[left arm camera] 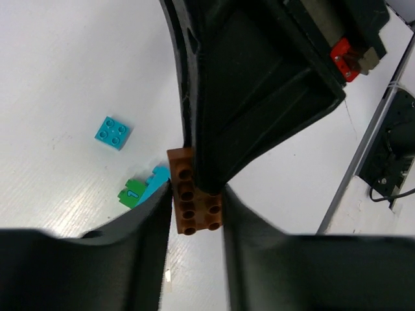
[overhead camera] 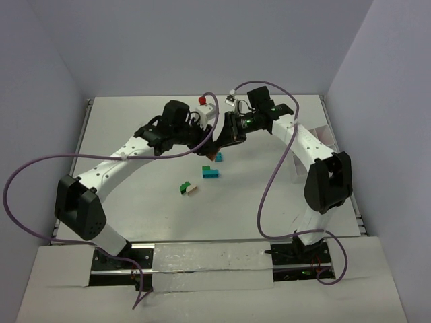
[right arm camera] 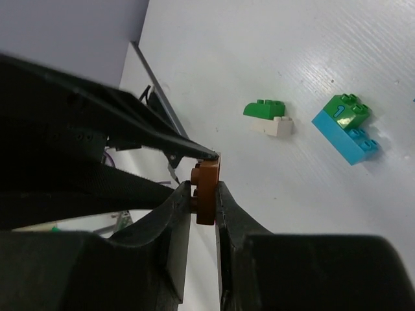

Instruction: Sort the legos into containers by color

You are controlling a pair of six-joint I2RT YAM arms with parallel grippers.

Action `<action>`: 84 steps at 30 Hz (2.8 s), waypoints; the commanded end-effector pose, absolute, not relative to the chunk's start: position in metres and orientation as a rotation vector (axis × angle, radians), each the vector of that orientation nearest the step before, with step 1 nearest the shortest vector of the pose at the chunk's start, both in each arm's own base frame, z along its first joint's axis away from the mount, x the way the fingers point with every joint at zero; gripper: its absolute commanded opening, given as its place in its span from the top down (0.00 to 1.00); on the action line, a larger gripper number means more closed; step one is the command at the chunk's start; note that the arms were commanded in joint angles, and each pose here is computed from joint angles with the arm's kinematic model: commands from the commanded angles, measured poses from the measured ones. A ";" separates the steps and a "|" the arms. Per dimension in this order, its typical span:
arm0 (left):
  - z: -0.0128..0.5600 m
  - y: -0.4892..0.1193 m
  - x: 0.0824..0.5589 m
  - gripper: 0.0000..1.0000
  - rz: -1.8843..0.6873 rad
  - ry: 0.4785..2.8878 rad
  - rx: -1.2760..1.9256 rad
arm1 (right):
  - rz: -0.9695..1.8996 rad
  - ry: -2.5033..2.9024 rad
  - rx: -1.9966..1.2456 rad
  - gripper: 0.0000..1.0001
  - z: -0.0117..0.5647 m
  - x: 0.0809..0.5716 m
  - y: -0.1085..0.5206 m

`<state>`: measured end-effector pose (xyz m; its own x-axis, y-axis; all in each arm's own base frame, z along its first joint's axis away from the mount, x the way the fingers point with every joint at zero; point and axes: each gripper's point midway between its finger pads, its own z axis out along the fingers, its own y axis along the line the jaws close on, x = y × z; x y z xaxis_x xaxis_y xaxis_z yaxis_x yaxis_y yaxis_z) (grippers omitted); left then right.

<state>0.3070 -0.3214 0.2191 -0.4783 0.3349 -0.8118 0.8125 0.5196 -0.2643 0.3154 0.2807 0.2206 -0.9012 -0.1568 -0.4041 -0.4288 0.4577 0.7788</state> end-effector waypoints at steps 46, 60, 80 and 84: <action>0.219 -0.289 0.353 0.01 -0.660 2.077 0.743 | -0.133 2.636 -0.170 0.95 0.151 0.427 -0.043; 0.216 -0.283 0.355 0.01 -0.649 2.090 0.721 | -0.041 2.640 -0.196 0.34 0.157 0.426 -0.029; 0.206 -0.238 0.371 0.02 -0.714 2.162 0.538 | 0.278 2.499 -0.480 0.15 0.185 0.403 0.124; 0.213 -0.213 0.387 0.01 -0.719 2.156 0.364 | 0.281 2.514 -0.415 0.17 0.174 0.411 0.176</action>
<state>0.3733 -0.2300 0.1821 -0.6487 0.1616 -0.7437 0.5455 0.7801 -0.3064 0.3973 0.1294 0.1794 -0.7808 -0.3056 -0.5450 -0.4109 0.9082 0.0794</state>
